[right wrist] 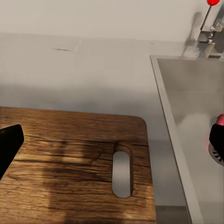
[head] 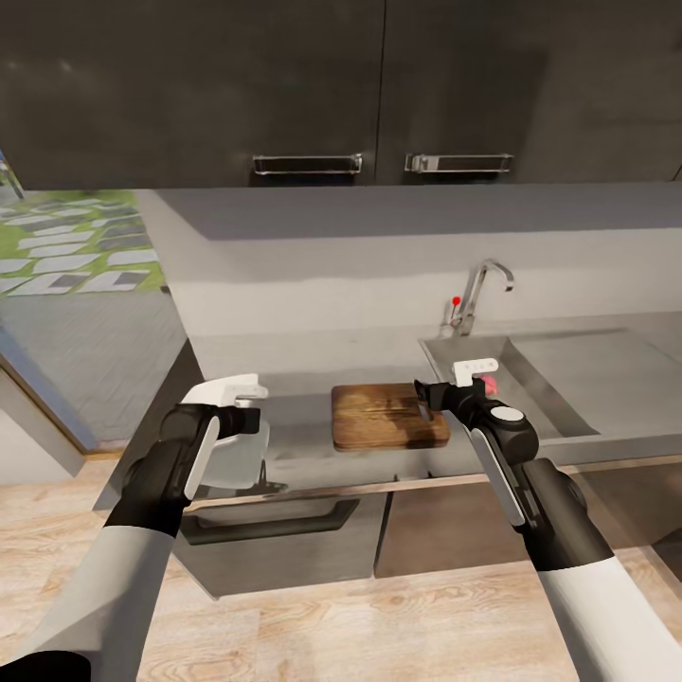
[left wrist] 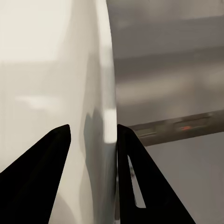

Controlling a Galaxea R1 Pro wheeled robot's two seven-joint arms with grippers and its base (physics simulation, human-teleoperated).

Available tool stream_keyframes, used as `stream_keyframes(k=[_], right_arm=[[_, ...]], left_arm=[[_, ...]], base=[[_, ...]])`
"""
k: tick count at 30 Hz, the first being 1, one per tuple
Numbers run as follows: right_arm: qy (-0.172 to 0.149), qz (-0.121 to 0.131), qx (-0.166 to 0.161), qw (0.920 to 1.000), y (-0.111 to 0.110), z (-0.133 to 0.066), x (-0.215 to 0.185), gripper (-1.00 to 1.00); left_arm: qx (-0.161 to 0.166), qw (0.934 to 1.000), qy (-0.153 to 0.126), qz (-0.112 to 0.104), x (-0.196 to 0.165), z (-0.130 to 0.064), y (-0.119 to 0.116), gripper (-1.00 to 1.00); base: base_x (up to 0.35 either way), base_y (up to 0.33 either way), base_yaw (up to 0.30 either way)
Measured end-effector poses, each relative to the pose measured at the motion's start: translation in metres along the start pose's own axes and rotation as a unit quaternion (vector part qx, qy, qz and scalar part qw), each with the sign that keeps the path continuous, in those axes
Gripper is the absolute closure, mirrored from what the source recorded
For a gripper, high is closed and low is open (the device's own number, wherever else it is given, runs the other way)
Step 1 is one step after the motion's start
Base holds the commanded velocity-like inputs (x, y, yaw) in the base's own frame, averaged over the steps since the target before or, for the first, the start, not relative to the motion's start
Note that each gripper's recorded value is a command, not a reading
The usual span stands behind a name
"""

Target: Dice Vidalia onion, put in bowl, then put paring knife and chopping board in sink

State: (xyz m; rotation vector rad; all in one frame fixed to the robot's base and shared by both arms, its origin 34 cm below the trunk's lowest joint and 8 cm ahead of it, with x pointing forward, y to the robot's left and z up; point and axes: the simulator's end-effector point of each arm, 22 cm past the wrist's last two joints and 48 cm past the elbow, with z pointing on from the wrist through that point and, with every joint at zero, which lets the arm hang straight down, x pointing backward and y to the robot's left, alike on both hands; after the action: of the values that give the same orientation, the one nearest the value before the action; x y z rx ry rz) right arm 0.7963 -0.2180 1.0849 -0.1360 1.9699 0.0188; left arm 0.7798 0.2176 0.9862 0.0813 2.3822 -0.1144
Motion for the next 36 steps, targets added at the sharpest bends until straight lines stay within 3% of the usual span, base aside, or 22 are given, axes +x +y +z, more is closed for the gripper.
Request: stream_keyframes(k=[36], right_arm=[[0.006,0.000,-0.001,1.0000,0.0004,0.0045,0.0078,-1.00]], left_arm=[[-0.003,1.0000,-0.003,0.003,-0.0009,0.0025,0.0009,1.00]], base=[[0.000,0.000,0.000]])
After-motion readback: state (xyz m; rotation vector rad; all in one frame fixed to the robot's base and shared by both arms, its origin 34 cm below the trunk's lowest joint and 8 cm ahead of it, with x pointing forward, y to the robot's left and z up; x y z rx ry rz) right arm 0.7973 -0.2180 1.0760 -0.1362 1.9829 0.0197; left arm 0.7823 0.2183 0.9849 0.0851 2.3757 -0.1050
